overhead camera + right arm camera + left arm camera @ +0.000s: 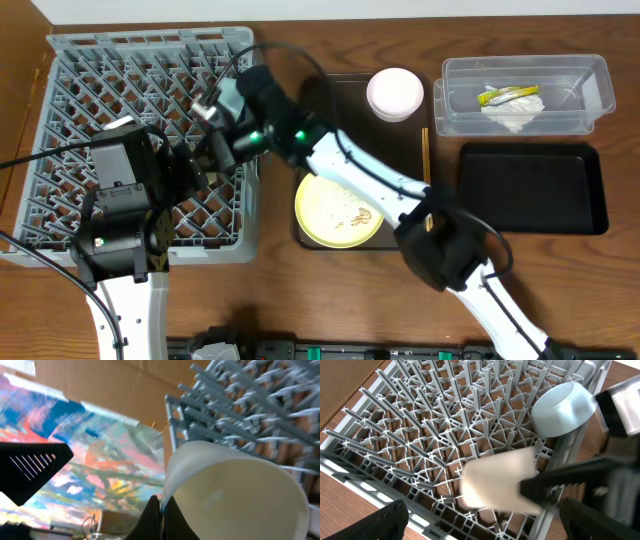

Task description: Sort waste into correct bins and load items into the dishwasher

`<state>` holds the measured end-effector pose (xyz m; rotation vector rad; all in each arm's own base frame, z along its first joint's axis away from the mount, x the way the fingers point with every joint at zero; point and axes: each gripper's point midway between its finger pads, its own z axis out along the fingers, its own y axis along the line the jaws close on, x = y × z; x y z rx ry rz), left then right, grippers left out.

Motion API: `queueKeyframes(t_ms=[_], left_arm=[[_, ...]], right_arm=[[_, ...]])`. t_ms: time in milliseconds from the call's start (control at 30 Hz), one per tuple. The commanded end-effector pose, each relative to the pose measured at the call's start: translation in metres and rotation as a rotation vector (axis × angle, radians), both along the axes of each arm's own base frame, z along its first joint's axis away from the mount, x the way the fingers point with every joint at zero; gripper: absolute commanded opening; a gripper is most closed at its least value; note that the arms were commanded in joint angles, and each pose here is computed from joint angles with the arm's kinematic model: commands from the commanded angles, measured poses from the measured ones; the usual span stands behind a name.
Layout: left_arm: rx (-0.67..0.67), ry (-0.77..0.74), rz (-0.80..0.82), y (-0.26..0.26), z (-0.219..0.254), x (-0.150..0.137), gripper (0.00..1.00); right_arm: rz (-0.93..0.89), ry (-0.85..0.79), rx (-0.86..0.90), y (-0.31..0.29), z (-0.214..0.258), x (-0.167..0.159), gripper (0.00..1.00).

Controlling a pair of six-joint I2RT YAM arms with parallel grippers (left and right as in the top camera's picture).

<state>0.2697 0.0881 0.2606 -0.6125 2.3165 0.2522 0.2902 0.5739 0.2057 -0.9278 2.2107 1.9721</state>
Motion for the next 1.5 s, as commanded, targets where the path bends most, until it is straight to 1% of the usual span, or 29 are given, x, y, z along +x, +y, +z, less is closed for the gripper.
queueKeyframes(t_ms=[0, 167, 267, 433, 567, 833, 1000, 1167, 1467], left_arm=[[0.001, -0.022, 0.014, 0.002, 0.009, 0.001, 0.98], [0.001, -0.022, 0.014, 0.002, 0.009, 0.001, 0.98], [0.001, -0.022, 0.014, 0.002, 0.009, 0.001, 0.98], [0.001, -0.021, 0.014, 0.002, 0.009, 0.001, 0.98], [0.001, -0.022, 0.014, 0.002, 0.009, 0.001, 0.98], [0.001, -0.022, 0.014, 0.002, 0.009, 0.001, 0.98], [0.001, -0.022, 0.014, 0.002, 0.009, 0.001, 0.98], [0.001, -0.022, 0.014, 0.002, 0.009, 0.001, 0.98], [0.001, -0.022, 0.014, 0.002, 0.009, 0.001, 0.98]], right_arm=[[0.042, 0.013, 0.001, 0.014, -0.004, -0.024, 0.01], [0.038, 0.033, 0.019, 0.033, -0.013, -0.036, 0.01], [0.051, 0.036, 0.069, 0.043, -0.017, -0.040, 0.01], [0.098, 0.115, 0.123, 0.050, -0.023, -0.050, 0.01], [0.158, 0.134, 0.159, 0.053, -0.020, -0.067, 0.01], [0.224, 0.147, 0.152, 0.067, -0.020, -0.111, 0.01], [0.229, 0.145, 0.153, 0.074, -0.020, -0.125, 0.01], [0.202, 0.139, 0.143, 0.075, -0.025, -0.119, 0.01], [0.126, 0.145, 0.106, 0.068, -0.040, -0.083, 0.01]])
